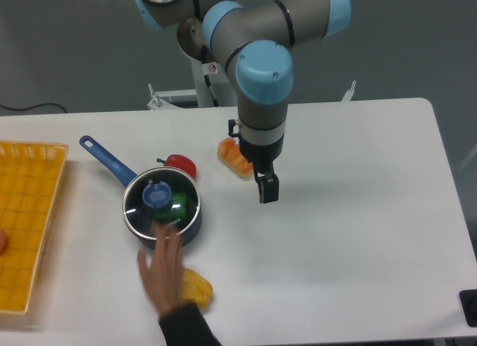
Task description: Open the lid
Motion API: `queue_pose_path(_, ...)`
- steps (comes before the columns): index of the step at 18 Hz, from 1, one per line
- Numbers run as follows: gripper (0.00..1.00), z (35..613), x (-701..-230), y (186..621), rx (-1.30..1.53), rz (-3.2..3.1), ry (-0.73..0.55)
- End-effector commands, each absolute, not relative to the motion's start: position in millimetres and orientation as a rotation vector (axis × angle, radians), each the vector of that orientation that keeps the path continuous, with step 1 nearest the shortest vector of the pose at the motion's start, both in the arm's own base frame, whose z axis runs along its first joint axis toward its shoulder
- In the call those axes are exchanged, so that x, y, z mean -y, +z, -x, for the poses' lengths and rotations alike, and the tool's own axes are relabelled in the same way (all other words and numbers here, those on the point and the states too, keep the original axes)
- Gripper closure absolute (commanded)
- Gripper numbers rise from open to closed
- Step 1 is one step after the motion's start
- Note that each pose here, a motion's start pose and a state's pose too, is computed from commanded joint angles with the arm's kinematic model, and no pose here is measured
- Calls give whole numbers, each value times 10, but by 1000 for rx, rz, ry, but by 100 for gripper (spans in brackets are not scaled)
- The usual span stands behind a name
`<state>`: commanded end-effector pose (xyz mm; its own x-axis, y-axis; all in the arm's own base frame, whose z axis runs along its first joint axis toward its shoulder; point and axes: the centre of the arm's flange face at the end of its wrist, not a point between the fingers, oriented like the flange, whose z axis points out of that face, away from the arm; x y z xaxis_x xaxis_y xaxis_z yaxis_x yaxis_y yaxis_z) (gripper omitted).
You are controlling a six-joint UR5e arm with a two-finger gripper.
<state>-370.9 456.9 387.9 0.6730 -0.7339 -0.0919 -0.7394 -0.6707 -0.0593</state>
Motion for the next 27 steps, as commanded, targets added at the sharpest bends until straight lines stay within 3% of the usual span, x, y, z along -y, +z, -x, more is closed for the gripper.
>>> queue_pose_path(7, 0, 3799, -4323, 3992, -1268, 2764, 123)
queue_pose_path(27, 0, 3730, -4286, 3918, -1244, 2776, 112)
